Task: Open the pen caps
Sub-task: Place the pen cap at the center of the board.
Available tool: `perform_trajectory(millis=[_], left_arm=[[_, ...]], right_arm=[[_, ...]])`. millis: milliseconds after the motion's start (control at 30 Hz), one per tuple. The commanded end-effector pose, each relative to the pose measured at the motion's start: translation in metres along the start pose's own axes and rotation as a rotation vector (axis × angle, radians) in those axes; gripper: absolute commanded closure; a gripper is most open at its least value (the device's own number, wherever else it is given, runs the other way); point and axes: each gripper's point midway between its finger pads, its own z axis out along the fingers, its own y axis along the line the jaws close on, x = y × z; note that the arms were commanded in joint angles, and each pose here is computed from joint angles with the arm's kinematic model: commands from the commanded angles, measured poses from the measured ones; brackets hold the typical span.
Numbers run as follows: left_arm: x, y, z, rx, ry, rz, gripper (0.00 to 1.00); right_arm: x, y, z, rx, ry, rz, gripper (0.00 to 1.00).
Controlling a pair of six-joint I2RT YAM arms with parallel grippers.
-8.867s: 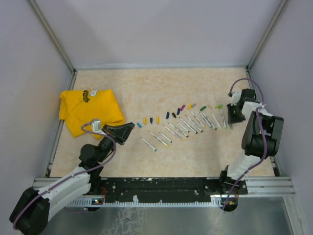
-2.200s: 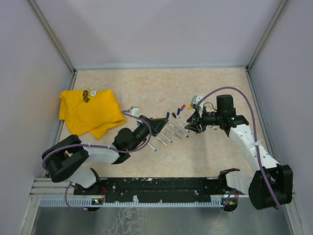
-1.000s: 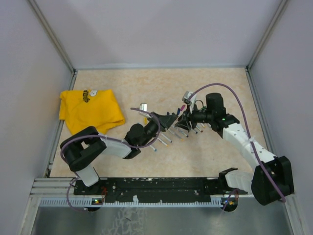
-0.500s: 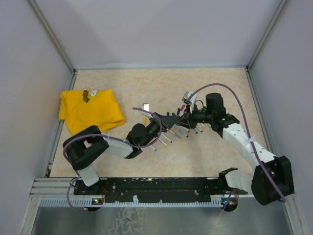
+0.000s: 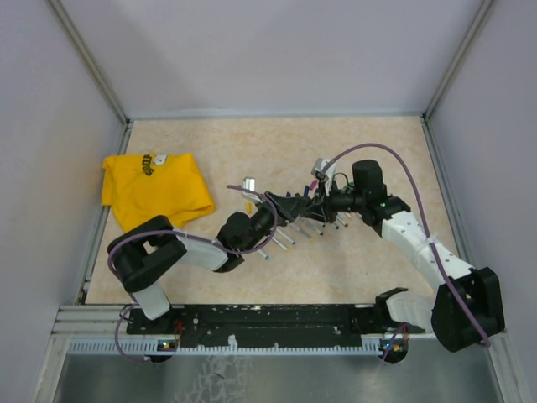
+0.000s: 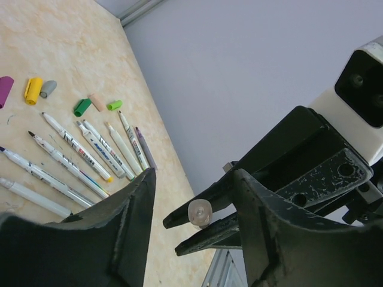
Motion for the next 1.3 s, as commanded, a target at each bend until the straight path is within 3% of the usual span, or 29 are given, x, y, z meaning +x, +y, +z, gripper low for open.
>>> perform_trajectory(millis=[0,133,267,500,733,933,1267], left_arm=[[-0.018,-0.017,-0.004,0.038,-0.064,0.028,0.34],[-0.033,-0.014,-0.013,0.013,-0.115,0.069,0.14],[-0.054,-0.009,-0.030,-0.034,-0.173,0.149,0.01],[-0.082,0.009,-0.074,-0.124,-0.217,0.373,0.01],[-0.080,0.025,-0.106,-0.167,-0.105,0.632,0.00],[-0.078,0.038,-0.127,-0.181,-0.078,0.673,0.00],[-0.087,0.049,-0.147,-0.230,-0.097,0.689,0.00]], right_arm=[[-0.018,0.005,0.000,-0.030,-0.033,-0.070,1.00],[-0.010,-0.004,-0.002,0.013,0.003,-0.102,1.00],[0.001,-0.028,-0.011,0.115,0.040,-0.106,1.00],[0.027,-0.137,-0.081,0.550,0.084,0.049,1.00],[0.072,-0.229,-0.173,0.918,0.140,0.236,1.00],[0.098,-0.277,-0.199,1.043,0.225,0.323,1.00],[0.133,-0.319,-0.192,1.027,0.320,0.433,1.00]])
